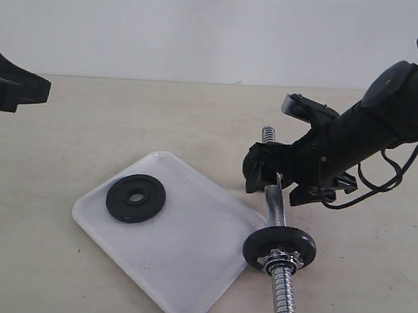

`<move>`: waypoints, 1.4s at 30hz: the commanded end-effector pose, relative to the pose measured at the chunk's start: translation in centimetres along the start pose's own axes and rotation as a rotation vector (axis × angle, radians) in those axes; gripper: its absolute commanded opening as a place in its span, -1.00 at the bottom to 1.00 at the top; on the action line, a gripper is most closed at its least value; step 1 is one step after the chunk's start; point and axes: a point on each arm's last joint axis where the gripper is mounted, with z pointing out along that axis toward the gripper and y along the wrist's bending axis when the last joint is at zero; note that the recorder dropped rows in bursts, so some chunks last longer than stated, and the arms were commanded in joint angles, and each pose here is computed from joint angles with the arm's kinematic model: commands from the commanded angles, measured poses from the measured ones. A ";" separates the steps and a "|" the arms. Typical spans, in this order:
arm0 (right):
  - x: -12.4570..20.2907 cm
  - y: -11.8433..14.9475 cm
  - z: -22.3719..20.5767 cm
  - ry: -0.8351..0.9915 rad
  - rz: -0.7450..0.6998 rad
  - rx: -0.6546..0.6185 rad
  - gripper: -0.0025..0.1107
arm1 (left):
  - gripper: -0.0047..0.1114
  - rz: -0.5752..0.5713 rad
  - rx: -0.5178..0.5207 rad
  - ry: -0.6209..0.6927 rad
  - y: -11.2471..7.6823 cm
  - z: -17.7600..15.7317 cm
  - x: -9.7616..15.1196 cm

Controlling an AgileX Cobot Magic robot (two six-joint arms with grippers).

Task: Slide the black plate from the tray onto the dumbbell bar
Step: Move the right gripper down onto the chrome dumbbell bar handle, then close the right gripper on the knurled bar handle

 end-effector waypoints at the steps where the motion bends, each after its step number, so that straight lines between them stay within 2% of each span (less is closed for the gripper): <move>1: -0.2 0.2 -0.1 -0.014 -0.013 -0.015 0.13 | -0.84 0.005 -0.007 -0.025 0.0 -0.1 -0.4; 2: -0.2 0.3 -0.1 -0.015 -0.011 -0.016 0.02 | -0.84 0.005 -0.010 -0.030 0.0 -0.1 -0.4; 4: -0.2 0.3 -0.1 -0.013 -0.017 -0.017 -0.05 | -0.84 0.004 -0.015 -0.035 0.0 -0.1 -0.5; 18: -0.1 0.3 0.0 -0.008 -0.019 -0.022 -0.05 | -0.84 0.004 -0.017 -0.038 0.1 -0.1 -0.5; 25: 1.6 1.6 3.9 0.075 -0.066 -0.004 -0.05 | -0.84 0.007 -0.013 -0.033 0.0 -0.1 -0.5; 38: 1.3 1.3 3.9 0.047 -0.078 0.012 -0.05 | -0.84 0.012 -0.012 -0.031 0.0 -0.1 -0.5; 40: 1.3 1.4 3.9 0.049 -0.078 0.011 -0.08 | -0.84 0.012 -0.012 -0.031 0.0 -0.1 -0.5; 42: 1.3 1.4 3.9 0.049 -0.078 0.011 -0.22 | -0.84 0.012 -0.012 -0.031 0.0 -0.1 -0.5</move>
